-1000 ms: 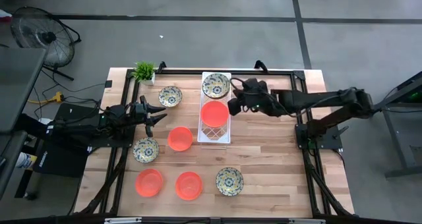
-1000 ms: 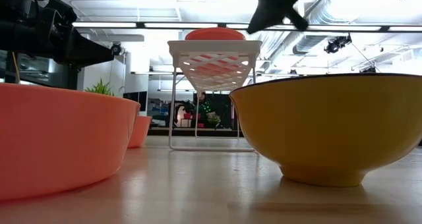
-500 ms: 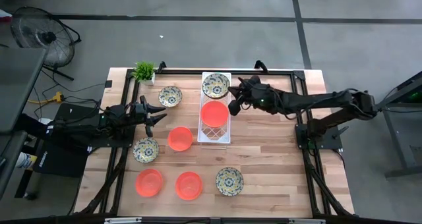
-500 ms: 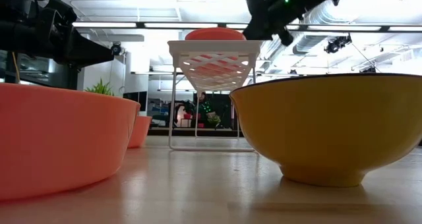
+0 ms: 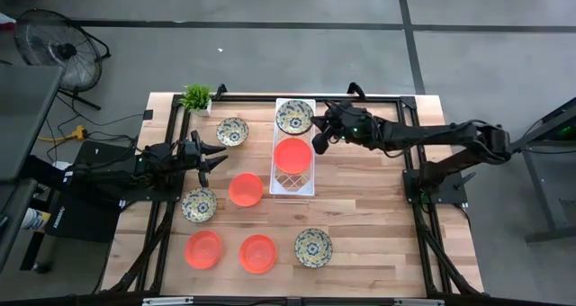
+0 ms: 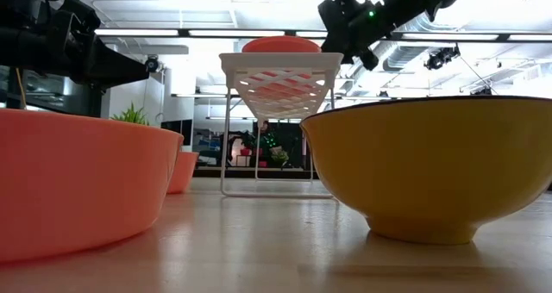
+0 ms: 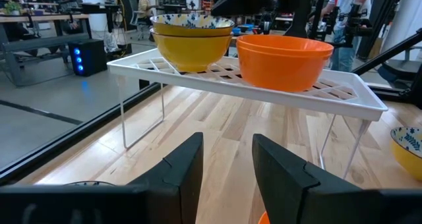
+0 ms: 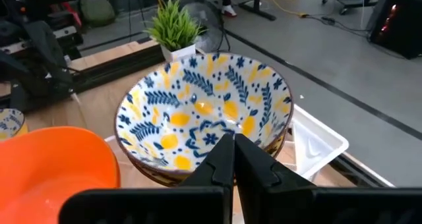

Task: Pick & Place Mini bowls
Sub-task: Stack the yellow bowl on top of the yellow bowl on the shelf

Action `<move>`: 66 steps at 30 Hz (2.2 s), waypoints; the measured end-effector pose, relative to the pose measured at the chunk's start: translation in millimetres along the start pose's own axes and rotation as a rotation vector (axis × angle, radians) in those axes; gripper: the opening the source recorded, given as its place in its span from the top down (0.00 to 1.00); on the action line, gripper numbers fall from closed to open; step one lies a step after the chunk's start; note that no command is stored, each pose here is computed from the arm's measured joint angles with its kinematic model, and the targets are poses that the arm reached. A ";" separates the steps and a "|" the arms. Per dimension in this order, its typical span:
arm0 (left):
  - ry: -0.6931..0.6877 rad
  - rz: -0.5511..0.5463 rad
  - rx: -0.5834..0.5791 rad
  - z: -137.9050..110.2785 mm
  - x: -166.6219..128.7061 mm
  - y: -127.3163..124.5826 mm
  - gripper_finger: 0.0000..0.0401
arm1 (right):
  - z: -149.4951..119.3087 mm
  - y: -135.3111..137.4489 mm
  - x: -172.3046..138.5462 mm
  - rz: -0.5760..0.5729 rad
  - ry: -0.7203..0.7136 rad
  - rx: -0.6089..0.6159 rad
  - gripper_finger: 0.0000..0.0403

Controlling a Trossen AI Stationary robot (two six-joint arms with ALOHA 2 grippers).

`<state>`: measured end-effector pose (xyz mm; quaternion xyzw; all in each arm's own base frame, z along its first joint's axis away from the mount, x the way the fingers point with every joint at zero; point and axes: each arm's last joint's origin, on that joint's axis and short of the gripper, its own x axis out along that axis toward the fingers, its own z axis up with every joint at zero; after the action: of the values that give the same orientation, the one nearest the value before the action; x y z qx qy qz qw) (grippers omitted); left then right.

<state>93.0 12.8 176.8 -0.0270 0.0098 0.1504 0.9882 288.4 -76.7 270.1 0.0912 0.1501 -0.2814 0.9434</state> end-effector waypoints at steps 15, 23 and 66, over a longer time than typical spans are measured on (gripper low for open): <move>0.001 0.000 0.000 -0.1 0.0 0.0 0.68 | 23.7 3.3 -18.4 -0.010 0.018 0.038 1.00; 0.000 0.000 0.000 0.0 0.0 0.0 0.68 | 34.3 20.0 -63.2 -0.055 0.372 0.206 1.00; 0.000 0.000 0.000 -0.1 0.0 0.0 0.68 | -110.7 183.1 -68.4 -0.058 1.272 0.783 0.73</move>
<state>93.0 12.8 176.7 -0.0270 0.0100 0.1503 0.9882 310.5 137.2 205.1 0.5615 0.5580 -0.2320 0.5652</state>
